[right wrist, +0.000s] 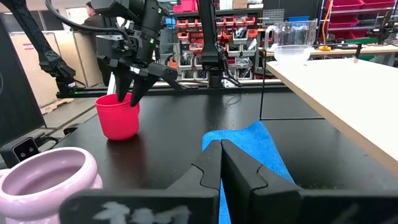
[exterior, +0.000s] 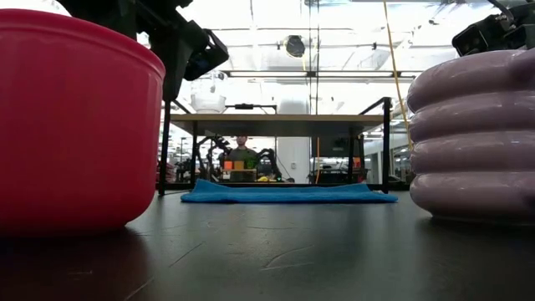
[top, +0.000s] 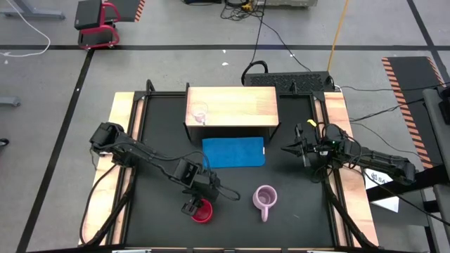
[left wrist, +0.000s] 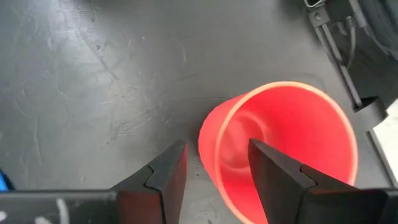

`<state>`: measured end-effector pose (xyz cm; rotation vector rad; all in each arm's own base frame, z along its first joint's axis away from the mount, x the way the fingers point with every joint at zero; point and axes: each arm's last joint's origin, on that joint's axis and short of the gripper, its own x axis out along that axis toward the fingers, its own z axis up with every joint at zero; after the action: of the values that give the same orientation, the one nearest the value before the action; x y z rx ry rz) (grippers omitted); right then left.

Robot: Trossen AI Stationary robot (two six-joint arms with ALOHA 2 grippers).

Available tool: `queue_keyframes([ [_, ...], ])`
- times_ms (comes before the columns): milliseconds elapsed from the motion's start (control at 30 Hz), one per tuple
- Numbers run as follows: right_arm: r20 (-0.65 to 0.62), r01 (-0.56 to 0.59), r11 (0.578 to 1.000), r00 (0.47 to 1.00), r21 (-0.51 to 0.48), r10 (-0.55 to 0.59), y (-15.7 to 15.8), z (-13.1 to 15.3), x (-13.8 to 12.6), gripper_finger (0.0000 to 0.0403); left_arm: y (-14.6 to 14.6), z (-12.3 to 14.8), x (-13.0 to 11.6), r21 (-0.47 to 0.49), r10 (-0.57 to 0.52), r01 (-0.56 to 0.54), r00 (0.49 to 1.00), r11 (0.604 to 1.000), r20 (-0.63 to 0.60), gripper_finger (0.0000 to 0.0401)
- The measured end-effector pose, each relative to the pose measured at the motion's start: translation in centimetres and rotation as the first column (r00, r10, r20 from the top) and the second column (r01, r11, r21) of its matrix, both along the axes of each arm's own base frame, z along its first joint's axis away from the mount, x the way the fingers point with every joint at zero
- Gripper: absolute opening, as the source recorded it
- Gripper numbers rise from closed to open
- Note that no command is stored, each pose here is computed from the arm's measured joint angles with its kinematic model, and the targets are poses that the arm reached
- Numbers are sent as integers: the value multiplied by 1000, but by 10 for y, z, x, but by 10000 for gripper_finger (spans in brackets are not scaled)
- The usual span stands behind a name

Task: Stack small to large cups/mugs on shelf
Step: Put the red mug on the shelf

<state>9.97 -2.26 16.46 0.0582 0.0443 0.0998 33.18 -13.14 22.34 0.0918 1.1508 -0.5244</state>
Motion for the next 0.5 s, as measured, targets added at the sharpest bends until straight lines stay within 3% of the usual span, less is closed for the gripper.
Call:
queue_keyframes([
  [500, 0, 0, 1000, 1000, 0, 0, 0, 0, 0, 0, -2, -4, -1, -27, -24, 24, 1000, 999, -1, 172],
])
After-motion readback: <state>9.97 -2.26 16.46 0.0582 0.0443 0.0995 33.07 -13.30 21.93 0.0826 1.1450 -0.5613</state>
